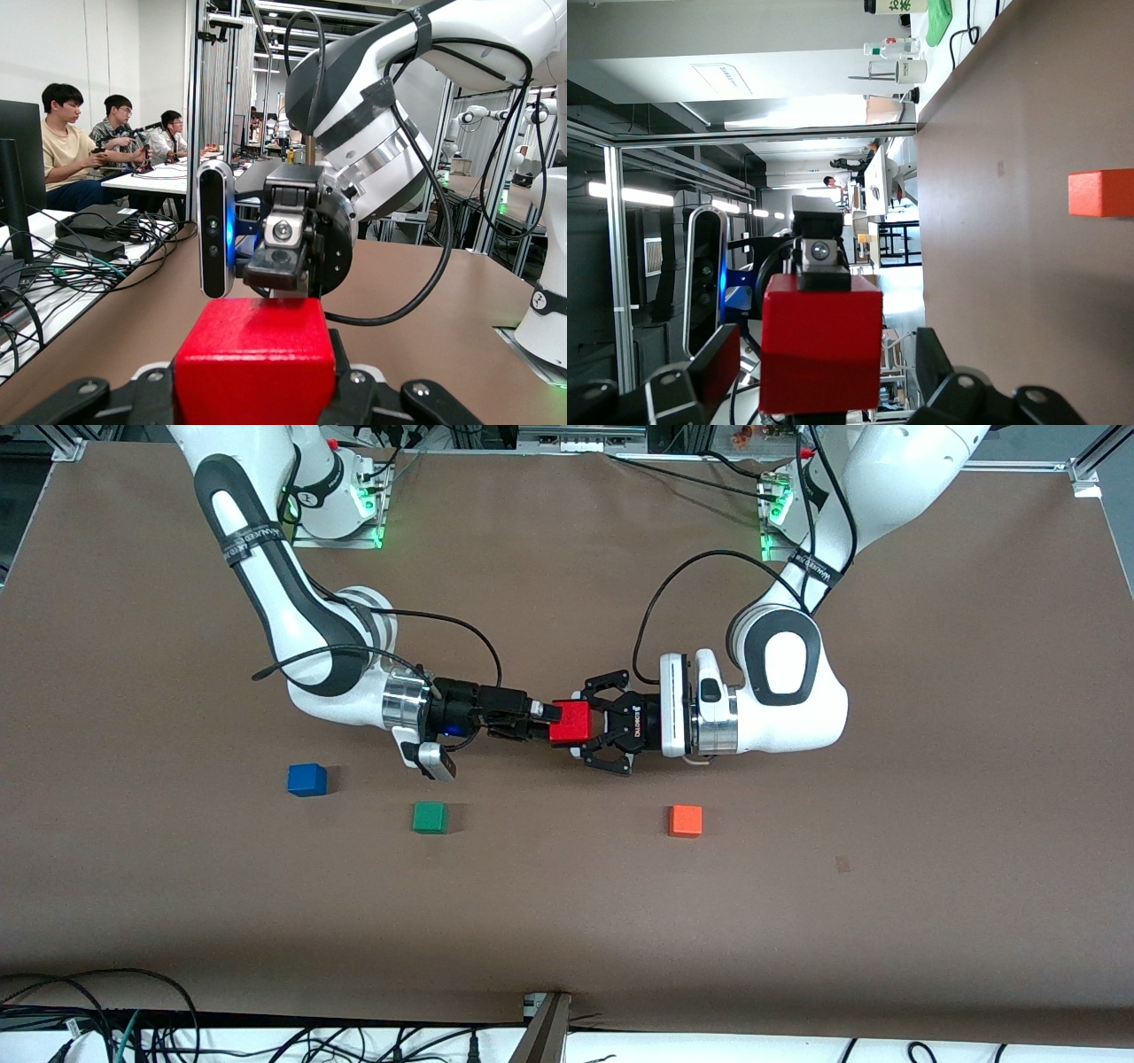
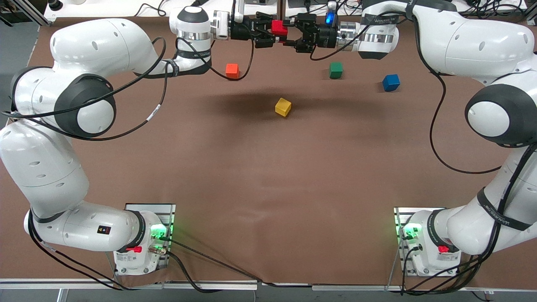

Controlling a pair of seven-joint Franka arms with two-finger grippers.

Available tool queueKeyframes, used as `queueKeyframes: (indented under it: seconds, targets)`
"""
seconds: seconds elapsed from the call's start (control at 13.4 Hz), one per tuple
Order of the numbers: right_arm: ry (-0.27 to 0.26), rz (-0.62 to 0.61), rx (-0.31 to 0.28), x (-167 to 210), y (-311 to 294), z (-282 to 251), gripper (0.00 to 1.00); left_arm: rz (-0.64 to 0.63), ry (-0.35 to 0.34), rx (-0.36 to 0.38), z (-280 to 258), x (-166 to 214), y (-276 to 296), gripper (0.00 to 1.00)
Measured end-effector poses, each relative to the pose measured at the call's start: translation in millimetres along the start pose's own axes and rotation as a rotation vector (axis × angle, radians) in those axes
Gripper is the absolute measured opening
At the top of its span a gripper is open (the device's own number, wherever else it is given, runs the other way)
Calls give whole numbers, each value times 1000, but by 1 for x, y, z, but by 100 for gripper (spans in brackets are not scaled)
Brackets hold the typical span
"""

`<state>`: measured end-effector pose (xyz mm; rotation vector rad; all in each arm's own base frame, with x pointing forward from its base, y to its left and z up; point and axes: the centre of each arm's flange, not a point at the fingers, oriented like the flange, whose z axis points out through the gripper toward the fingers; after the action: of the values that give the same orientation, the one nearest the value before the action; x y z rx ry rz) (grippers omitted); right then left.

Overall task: Pass red block to right arm, stack on blue
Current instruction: 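Close the right gripper on the red cube while the left gripper opens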

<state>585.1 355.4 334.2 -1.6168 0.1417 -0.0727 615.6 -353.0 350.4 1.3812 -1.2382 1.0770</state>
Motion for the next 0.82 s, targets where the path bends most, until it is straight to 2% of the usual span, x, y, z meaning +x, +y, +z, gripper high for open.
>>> queueKeyframes:
  seconds: [0.07, 0.15, 0.22, 0.3, 0.37, 0.75, 0.82]
  targets:
    - [0, -1, 2, 0, -3, 0, 85, 0, 0, 0, 0, 0, 0, 56]
    - [0, 0, 3, -1, -5, 0, 76, -1, 1, 0, 0, 0, 0, 56]
    - [1, 3, 1, -1, -5, -1, 69, -1, 3, 1, 0, 1, 0, 56]
    - [2, 4, 0, -1, -4, -1, 67, -1, 4, 2, 0, 1, 0, 56]
    - [6, 15, 0, -1, -3, -2, 58, 1, 6, 4, 0, 2, -1, 56]
    - [7, 15, 1, -1, -3, -2, 56, 1, 8, 5, 0, 2, -1, 56]
    - [7, 15, 2, -1, -3, -2, 56, 1, 8, 5, 0, 2, -1, 65]
